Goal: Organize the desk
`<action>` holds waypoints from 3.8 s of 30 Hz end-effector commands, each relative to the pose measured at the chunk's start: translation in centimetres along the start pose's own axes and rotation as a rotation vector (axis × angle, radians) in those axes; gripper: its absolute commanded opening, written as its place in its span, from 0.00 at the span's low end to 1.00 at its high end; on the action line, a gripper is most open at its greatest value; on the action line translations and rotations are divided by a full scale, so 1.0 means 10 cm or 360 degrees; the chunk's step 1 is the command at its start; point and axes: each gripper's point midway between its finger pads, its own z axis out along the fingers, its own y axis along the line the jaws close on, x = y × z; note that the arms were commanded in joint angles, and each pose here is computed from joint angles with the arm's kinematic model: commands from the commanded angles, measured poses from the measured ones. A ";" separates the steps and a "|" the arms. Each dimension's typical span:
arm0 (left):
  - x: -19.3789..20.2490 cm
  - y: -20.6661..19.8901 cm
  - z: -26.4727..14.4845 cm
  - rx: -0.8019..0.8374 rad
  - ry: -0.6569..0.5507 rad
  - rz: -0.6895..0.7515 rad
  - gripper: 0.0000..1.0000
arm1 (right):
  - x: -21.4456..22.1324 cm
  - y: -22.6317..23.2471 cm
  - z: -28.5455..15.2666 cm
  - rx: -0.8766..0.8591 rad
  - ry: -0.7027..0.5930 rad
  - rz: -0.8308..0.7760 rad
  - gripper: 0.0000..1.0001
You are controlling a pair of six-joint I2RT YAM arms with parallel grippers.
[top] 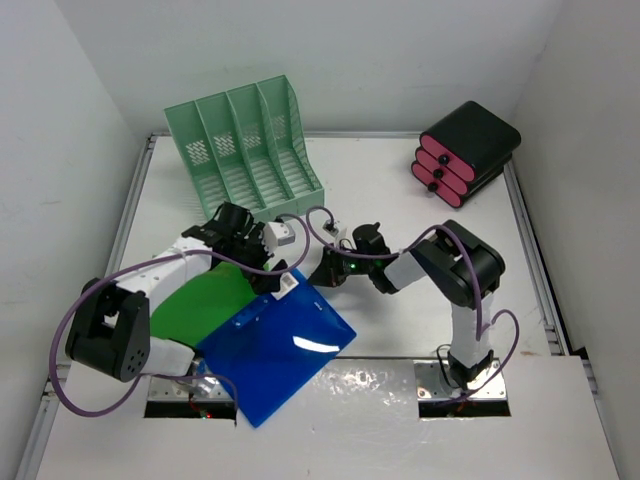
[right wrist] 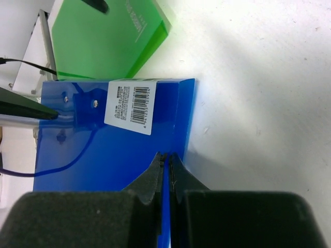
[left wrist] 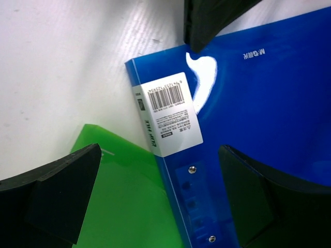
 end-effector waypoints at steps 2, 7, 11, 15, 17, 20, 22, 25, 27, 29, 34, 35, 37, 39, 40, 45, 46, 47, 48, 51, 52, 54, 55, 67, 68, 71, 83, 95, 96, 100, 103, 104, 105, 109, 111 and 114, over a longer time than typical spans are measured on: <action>-0.11 -0.11 0.04 0.0102 -0.0111 0.0102 0.96 | -0.07 0.60 -0.01 -0.0323 -0.0021 -0.0207 0.00; -0.09 -0.05 0.13 0.0107 -0.0091 0.0076 0.96 | -0.02 0.68 0.04 -0.0352 0.0012 -0.0235 0.00; -0.12 -0.04 0.15 0.0117 -0.0110 0.0095 0.96 | 0.00 0.80 0.02 -0.0393 0.0007 -0.0284 0.00; -0.10 -0.04 0.19 0.0138 -0.0104 0.0110 0.98 | 0.01 0.86 -0.03 -0.0395 -0.0005 -0.0347 0.00; -0.09 -0.04 0.21 0.0159 -0.0091 0.0105 0.98 | 0.03 0.90 -0.02 -0.0400 0.0006 -0.0370 0.00; -0.06 -0.06 0.26 0.0201 -0.0085 0.0085 0.98 | 0.06 0.95 0.00 -0.0416 0.0011 -0.0401 0.00; -0.04 -0.06 0.30 0.0215 -0.0073 0.0073 0.98 | 0.07 1.00 0.01 -0.0444 0.0003 -0.0413 0.00; 0.00 -0.09 0.34 0.0266 -0.0054 0.0057 0.97 | 0.09 1.04 0.00 -0.0462 0.0005 -0.0425 0.00; -0.01 -0.21 0.33 0.0374 -0.0076 0.0074 0.94 | 0.11 1.08 -0.01 -0.0470 0.0006 -0.0444 0.00; -0.03 -0.32 0.28 0.0468 -0.0105 0.0102 0.91 | 0.12 1.09 -0.01 -0.0472 0.0007 -0.0455 0.00; -0.05 -0.59 0.19 0.0725 -0.0117 0.0094 0.26 | 0.17 1.07 0.01 -0.0472 0.0030 -0.0455 0.00; -0.05 -0.60 0.20 0.0751 -0.0109 0.0068 0.10 | 0.18 1.07 0.01 -0.0474 0.0027 -0.0443 0.00; -0.09 -0.61 0.18 0.0758 -0.0113 0.0033 0.00 | 0.18 1.08 0.01 -0.0483 0.0018 -0.0441 0.00; -0.14 -0.56 0.16 0.0705 -0.0130 0.0051 0.00 | 0.19 1.08 -0.01 -0.0477 0.0022 -0.0447 0.00; -0.16 -0.54 0.15 0.0674 -0.0124 0.0013 0.00 | 0.22 1.05 -0.02 -0.0461 0.0041 -0.0440 0.00; -0.40 -0.22 0.01 0.0316 -0.0159 0.0005 0.00 | 0.09 0.84 -0.27 -0.0197 0.0040 -0.0601 0.17; -0.49 -0.17 -0.07 0.0239 -0.0199 0.0028 0.00 | 0.17 0.73 -0.37 -0.0100 0.0111 -0.0559 0.28; -0.57 -0.08 -0.12 0.0146 -0.0221 0.0040 0.00 | 0.00 0.79 -0.50 -0.0057 0.0039 -0.0640 0.40; -0.74 -0.05 -0.25 0.0078 -0.0289 0.0042 0.00 | -0.03 0.60 -0.63 0.0115 0.0045 -0.0596 0.59; -1.04 -0.02 -0.50 -0.0013 -0.0406 0.0071 0.00 | -0.34 0.50 -1.05 0.0355 -0.0105 -0.0621 0.83; -1.11 -0.04 -0.57 -0.0014 -0.0436 0.0082 0.00 | -0.39 0.47 -1.15 0.0399 -0.0144 -0.0629 0.90; -1.29 -0.08 -0.74 -0.0032 -0.0521 0.0089 0.00 | -0.53 0.48 -1.41 0.0468 -0.0220 -0.0640 0.99; -1.34 -0.09 -0.79 -0.0041 -0.0542 0.0091 0.00 | -0.55 0.46 -1.48 0.0493 -0.0225 -0.0648 0.99; -2.26 -0.05 -1.71 -0.0295 -0.0951 -0.0037 0.00 | -1.15 0.63 -2.16 0.0423 -0.0783 -0.0465 0.99; -2.33 -0.07 -1.79 -0.0297 -0.1001 -0.0042 0.00 | -1.18 0.63 -2.20 0.0409 -0.0829 -0.0458 0.99; -2.47 -0.19 -1.98 -0.0276 -0.1106 -0.0009 0.00 | -1.29 0.78 -2.16 0.0218 -0.0933 -0.0467 0.99; -2.79 -0.51 -2.45 -0.0173 -0.1301 0.0111 0.00 | -1.93 1.02 -2.10 -0.0074 -0.1182 -0.0731 0.96; -2.88 -0.74 -2.69 -0.0101 -0.1380 0.0204 0.00 | -2.04 1.17 -1.81 -0.0233 -0.1019 -0.0856 0.86; -2.88 -0.75 -2.70 -0.0099 -0.1385 0.0213 0.00 | -2.05 1.27 -1.83 -0.0281 -0.1047 -0.0907 0.76; -2.87 -0.76 -2.65 -0.0060 -0.1383 0.0218 0.00 | -1.97 1.60 -1.86 -0.0487 -0.1074 -0.0958 0.33; -2.86 -0.74 -2.57 -0.0036 -0.1380 0.0221 0.00 | -1.93 1.81 -1.90 -0.0600 -0.1111 -0.0974 0.05; -2.85 -0.72 -2.53 -0.0037 -0.1377 0.0211 0.00 | -1.93 1.86 -1.91 -0.0624 -0.1125 -0.0975 0.00; -2.85 -0.69 -2.51 -0.0044 -0.1379 0.0191 0.00 | -1.92 1.94 -1.93 -0.0656 -0.1144 -0.0989 0.00; -2.80 -0.52 -2.39 -0.0130 -0.1351 0.0143 0.13 | -1.93 1.92 -1.95 -0.0562 -0.1186 -0.0937 0.00; -2.78 -0.45 -2.35 -0.0179 -0.1337 0.0134 0.33 | -1.95 1.72 -1.88 -0.0397 -0.1163 -0.0826 0.00; -2.74 -0.21 -2.29 -0.0345 -0.1312 0.0050 0.63 | -1.95 1.56 -1.86 -0.0182 -0.1143 -0.0815 0.00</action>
